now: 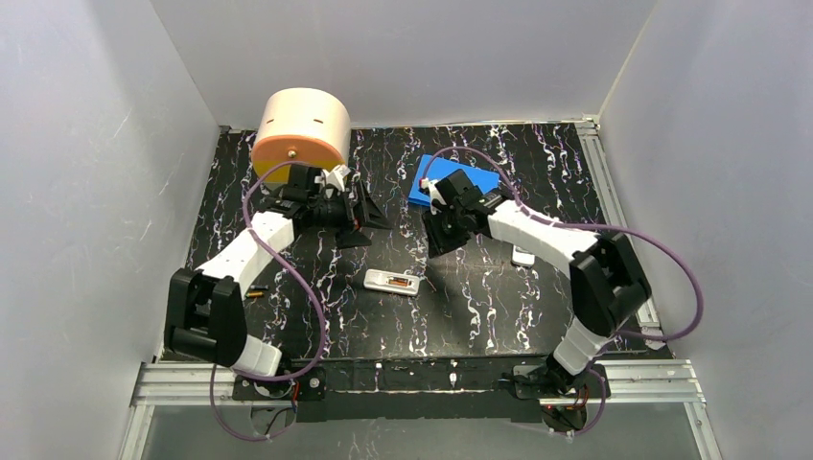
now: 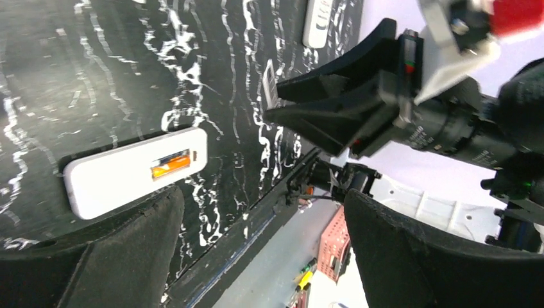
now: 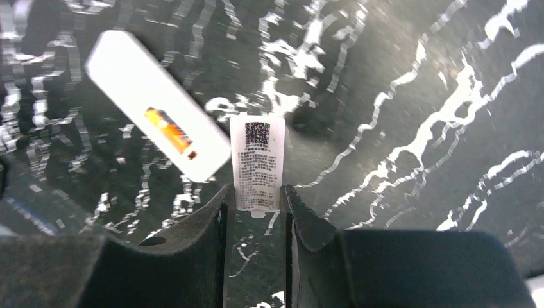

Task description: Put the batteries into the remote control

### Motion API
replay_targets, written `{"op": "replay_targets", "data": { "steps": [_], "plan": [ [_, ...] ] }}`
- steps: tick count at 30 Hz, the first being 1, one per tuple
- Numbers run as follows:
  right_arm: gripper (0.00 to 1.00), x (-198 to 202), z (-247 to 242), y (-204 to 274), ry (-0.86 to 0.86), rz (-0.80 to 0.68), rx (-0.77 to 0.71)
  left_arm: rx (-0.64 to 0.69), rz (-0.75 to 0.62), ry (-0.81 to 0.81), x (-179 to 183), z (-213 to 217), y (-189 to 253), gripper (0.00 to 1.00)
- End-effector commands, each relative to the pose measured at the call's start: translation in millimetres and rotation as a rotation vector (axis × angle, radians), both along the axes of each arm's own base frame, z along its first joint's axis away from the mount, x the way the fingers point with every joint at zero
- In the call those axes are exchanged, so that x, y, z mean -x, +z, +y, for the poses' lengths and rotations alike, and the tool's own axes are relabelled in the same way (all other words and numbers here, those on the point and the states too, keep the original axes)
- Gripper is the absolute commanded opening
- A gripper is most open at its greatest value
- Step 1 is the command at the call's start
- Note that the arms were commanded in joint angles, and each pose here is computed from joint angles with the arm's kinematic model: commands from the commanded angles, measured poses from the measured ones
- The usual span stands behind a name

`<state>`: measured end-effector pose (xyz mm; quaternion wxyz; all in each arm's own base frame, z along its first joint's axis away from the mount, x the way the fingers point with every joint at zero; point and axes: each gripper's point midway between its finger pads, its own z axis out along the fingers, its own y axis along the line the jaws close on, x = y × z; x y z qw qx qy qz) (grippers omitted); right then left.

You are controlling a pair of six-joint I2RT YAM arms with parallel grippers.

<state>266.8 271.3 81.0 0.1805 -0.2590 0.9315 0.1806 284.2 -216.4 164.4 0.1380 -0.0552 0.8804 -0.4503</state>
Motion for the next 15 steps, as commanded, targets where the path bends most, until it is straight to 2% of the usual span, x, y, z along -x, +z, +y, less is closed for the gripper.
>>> {"op": "replay_targets", "data": {
  "steps": [1, 7, 12, 15],
  "plan": [
    [0.17, 12, 35, 50, 0.163, -0.086, -0.21, 0.1, 0.012, -0.071, 0, -22, 24, 0.89],
    [0.17, 26, 45, 78, 0.254, -0.116, -0.295, 0.148, 0.064, -0.09, -5, -34, 25, 0.74],
    [0.17, 35, 49, 80, 0.316, -0.107, -0.266, 0.175, 0.084, -0.145, 3, -49, 24, 0.73],
    [0.17, 36, 51, 81, 0.332, -0.107, -0.262, 0.182, 0.104, -0.185, 11, -58, 19, 0.63]
  ]
}}
